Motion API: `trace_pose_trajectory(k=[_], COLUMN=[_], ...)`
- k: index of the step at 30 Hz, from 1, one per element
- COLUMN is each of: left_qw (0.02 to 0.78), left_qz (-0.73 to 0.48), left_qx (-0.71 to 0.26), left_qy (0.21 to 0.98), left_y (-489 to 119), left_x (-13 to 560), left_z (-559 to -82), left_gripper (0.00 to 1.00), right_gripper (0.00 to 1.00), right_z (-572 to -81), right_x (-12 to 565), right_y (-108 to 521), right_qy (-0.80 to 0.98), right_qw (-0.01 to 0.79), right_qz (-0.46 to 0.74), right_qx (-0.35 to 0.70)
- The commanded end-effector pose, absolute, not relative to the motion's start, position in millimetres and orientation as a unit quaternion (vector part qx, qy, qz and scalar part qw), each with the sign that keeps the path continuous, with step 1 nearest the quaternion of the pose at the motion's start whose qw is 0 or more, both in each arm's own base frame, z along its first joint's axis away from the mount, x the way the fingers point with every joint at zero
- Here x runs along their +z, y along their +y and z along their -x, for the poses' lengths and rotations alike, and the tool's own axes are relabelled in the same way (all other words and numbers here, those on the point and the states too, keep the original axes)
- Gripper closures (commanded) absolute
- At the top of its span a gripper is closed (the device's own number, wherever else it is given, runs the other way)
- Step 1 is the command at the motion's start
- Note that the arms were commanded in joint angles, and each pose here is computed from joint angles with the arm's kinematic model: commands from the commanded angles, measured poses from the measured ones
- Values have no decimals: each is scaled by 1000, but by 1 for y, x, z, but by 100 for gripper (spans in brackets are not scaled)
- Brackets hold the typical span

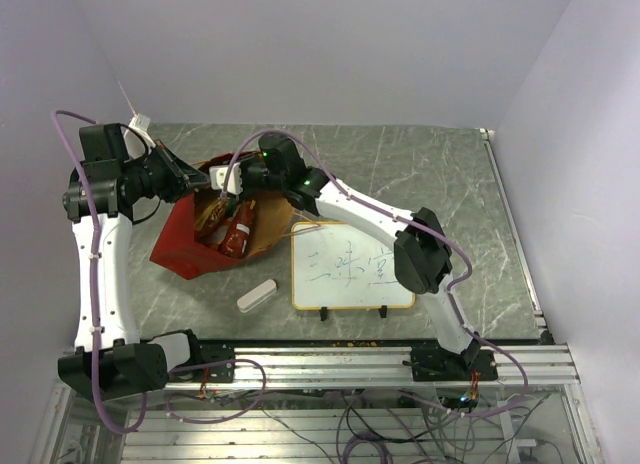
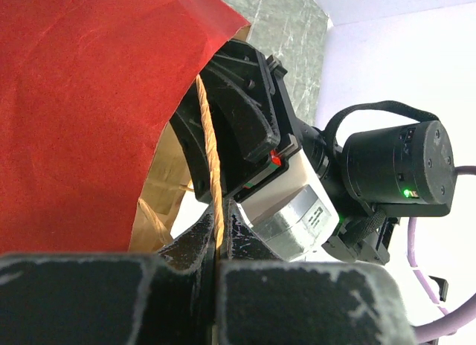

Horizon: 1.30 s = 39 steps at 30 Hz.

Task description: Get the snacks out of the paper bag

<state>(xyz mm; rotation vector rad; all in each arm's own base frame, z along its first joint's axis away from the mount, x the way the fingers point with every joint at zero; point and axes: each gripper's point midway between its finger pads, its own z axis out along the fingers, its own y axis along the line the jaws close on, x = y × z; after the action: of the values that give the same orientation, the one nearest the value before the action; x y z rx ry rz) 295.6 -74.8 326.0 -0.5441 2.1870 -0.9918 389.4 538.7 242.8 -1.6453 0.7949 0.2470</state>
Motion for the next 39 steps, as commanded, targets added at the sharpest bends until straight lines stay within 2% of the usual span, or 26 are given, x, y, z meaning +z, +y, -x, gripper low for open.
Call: trace_pose_trajectory(k=[1,6,10,19,39], left_qw=[350,354,355,352,361], left_qz=[199,201,200,195,198], left_qx=[-382,-383,-380,-376,-370], left_qy=[832,829,830,835,833], left_y=[-77,-77,-76,-75,-72], left_x=[341,342,344,344,347], left_z=[-292,-292,-293,-295,-297], left_gripper=[93,93,93,93,93], right_gripper=[71,77,88,100,100], right_z=[-407,-410,-406,-405,-402], right_x=[246,252,251,257,297], right_y=[536,536,536,539,538], right_qy=[352,351,340,339,329], right_qw=[621,629,626,633,661], right_qz=[694,684,692,683,661], right_qx=[98,112,118,131,138])
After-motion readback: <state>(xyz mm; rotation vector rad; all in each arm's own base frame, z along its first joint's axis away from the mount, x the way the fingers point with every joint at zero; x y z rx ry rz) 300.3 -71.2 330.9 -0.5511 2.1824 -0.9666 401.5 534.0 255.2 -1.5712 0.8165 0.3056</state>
